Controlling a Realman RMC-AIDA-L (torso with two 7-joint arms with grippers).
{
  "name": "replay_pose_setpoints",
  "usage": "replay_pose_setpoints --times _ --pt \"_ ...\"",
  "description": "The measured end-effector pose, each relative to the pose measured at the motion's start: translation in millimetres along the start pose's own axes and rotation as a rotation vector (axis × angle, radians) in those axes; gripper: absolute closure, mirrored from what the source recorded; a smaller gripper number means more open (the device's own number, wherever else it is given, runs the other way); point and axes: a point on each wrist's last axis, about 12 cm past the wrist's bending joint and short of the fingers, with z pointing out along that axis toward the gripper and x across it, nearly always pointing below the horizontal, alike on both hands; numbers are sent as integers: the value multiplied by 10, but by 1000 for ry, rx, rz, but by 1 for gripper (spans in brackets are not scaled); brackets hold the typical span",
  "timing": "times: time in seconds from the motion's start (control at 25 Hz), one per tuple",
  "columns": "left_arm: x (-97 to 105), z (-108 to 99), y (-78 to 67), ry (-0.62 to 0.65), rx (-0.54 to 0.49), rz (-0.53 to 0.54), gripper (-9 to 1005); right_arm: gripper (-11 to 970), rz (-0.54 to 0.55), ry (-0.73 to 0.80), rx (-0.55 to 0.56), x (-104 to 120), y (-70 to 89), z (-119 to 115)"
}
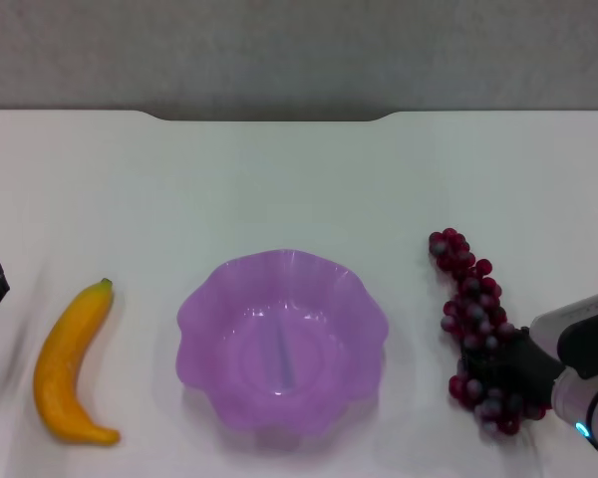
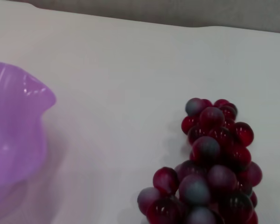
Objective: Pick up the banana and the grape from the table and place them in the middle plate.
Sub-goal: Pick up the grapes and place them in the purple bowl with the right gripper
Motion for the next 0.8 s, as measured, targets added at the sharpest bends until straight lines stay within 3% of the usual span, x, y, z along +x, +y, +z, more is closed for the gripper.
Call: replay_pose_setpoints --times 0.8 --pt "2 -2 -1 1 0 0 145 429 -83 43 108 -100 -272 5"
